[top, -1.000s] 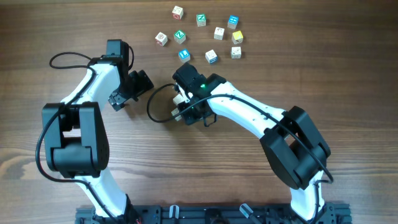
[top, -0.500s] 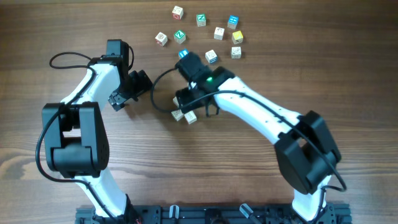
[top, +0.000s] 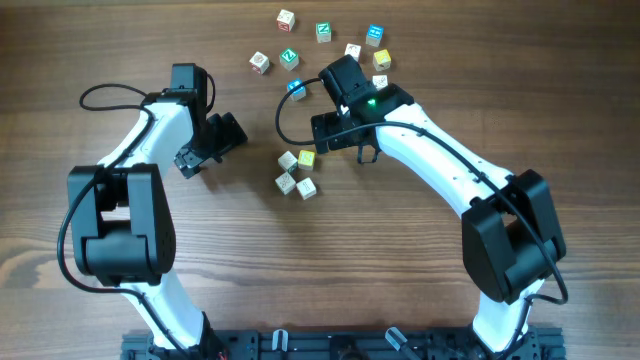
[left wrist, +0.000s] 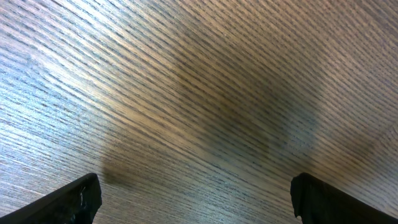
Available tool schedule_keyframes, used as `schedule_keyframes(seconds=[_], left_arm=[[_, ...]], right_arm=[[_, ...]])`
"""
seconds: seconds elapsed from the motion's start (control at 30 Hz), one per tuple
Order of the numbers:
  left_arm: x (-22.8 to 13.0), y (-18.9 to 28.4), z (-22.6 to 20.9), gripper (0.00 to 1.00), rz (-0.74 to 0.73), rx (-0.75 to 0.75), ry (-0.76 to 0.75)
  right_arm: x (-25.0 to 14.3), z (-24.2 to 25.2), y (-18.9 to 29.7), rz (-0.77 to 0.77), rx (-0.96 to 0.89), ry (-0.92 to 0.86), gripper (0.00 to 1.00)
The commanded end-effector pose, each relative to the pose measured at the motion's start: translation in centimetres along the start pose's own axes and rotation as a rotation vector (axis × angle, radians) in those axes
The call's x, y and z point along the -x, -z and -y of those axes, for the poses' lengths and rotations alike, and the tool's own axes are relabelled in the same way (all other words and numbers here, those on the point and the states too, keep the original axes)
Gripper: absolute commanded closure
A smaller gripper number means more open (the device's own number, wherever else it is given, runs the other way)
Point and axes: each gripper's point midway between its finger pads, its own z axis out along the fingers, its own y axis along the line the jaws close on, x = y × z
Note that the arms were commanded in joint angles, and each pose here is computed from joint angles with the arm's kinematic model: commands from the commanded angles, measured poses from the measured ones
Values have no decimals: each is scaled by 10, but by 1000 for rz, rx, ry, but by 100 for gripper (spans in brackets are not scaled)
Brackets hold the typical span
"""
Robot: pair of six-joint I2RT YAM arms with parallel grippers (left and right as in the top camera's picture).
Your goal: Form a circle
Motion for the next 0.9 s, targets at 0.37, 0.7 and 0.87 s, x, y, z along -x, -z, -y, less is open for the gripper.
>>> schedule_keyframes(seconds=[0.37,0.7,0.87], left_arm=[[-1,-5,-4,0,-6,16,9],[-1,-5,-4,0,-6,16,9],[-1,-5,-4,0,-6,16,9]], right_arm=[[9,0,8,34,-6,-1,0],[11,0,8,44,-3,-2,0],[11,0,8,44,-3,-2,0]])
